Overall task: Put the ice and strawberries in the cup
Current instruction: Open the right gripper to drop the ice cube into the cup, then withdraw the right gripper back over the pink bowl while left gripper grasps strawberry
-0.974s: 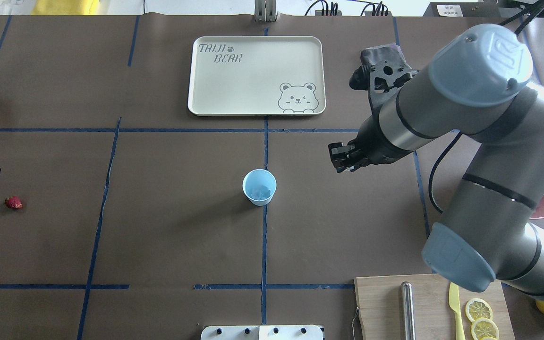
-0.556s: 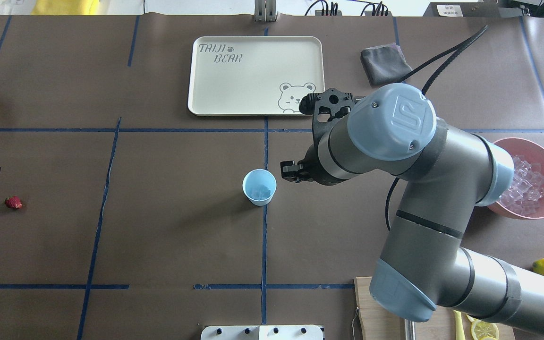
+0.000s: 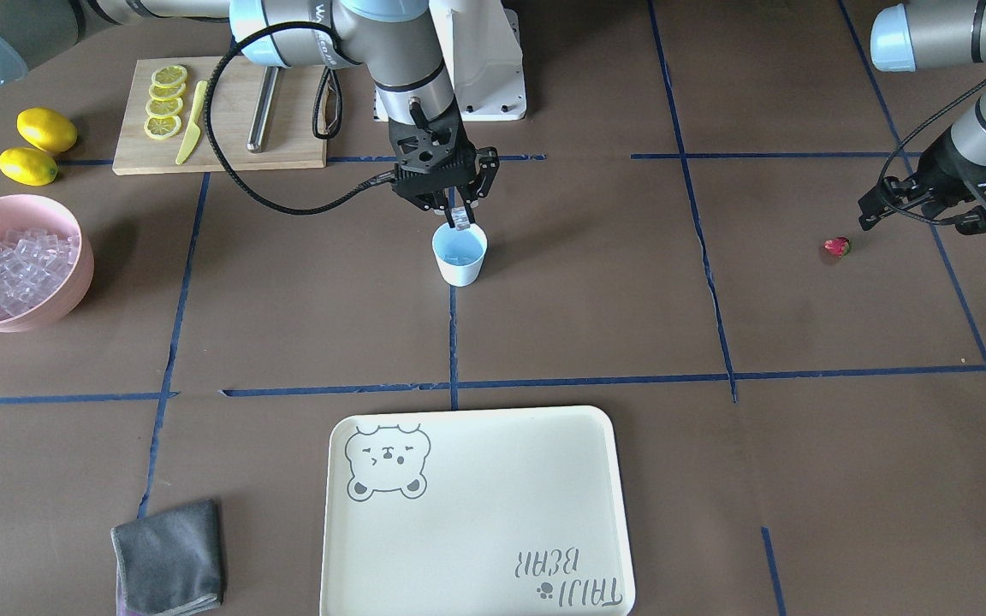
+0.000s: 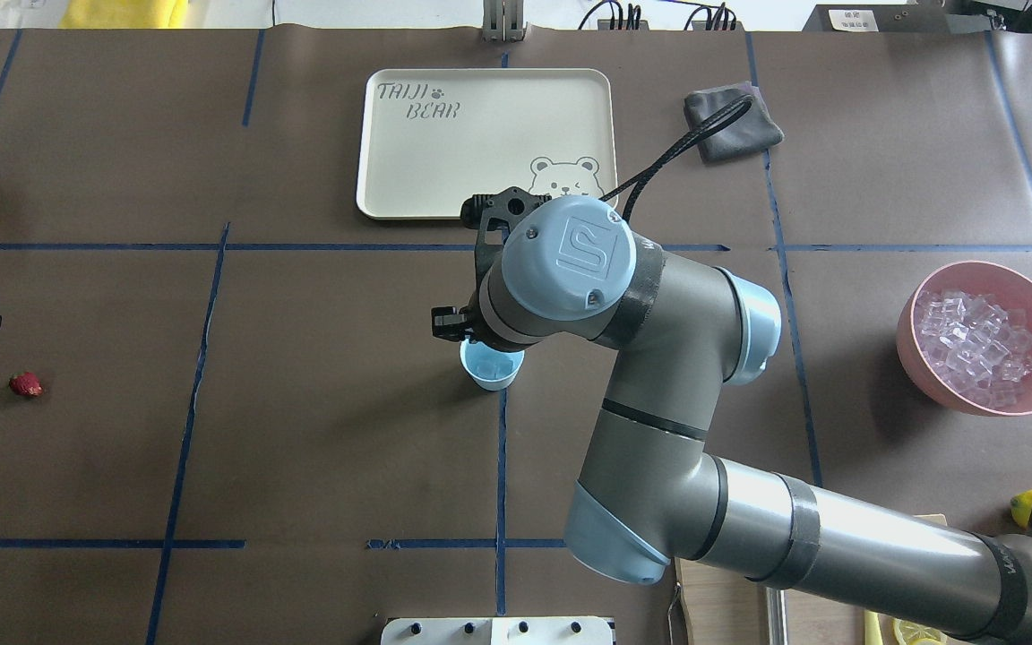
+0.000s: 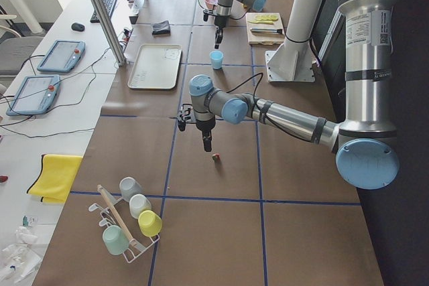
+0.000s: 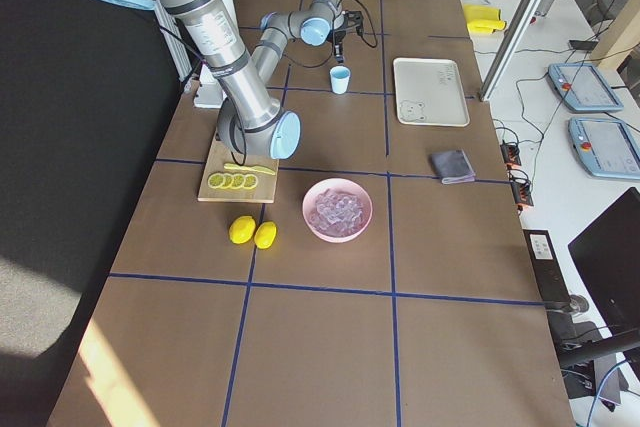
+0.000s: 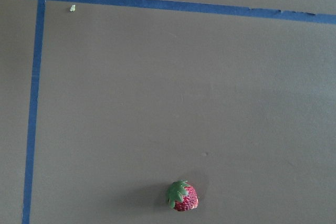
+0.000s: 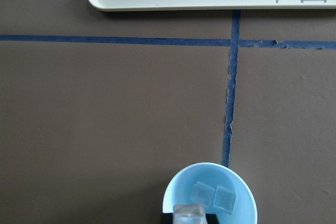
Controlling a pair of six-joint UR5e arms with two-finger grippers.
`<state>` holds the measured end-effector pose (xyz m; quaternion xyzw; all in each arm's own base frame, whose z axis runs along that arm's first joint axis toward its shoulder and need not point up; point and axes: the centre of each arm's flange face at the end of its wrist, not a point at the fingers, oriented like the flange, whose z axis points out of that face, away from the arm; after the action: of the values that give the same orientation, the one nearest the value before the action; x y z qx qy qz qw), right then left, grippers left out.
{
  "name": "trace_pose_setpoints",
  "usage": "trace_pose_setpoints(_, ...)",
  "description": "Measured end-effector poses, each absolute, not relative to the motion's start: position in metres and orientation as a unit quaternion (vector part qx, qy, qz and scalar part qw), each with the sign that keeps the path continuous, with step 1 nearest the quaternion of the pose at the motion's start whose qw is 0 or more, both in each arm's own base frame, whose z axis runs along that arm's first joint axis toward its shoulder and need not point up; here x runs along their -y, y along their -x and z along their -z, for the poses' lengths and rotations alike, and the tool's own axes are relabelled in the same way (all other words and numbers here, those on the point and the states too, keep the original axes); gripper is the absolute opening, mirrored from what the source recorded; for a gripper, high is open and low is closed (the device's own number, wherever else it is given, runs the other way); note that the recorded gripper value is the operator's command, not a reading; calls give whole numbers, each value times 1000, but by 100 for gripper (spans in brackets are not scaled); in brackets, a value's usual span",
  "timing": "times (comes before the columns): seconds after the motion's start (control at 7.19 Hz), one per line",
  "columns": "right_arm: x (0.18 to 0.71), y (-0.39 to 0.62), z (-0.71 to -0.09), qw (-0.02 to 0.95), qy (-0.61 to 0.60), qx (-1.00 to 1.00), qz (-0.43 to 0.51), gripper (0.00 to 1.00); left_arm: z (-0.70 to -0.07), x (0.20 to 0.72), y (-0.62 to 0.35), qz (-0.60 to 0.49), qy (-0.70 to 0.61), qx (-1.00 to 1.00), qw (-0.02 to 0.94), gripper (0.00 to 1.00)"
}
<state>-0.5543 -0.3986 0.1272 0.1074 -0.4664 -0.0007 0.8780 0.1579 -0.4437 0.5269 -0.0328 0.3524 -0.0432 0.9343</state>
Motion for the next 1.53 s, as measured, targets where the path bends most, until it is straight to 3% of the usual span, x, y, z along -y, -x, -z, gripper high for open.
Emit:
trace_pose_setpoints(0.42,402,566,-138,886,-101,452,6,3,-527,444,-158,43,33,-352,934,100)
trace_pose_setpoints(0.56,402,567,-143,888,-99,448,5,43,-527,444,-158,43,33,-352,934,100)
trace_pose_setpoints(0.7,403,567,-144,889,-97,447,3,98,-527,444,-158,42,33,-352,934,100)
trace_pose_setpoints(1.53,417,533,-131,885,-92,457,-11,100,-530,442,-169,37,36,-345,937,100)
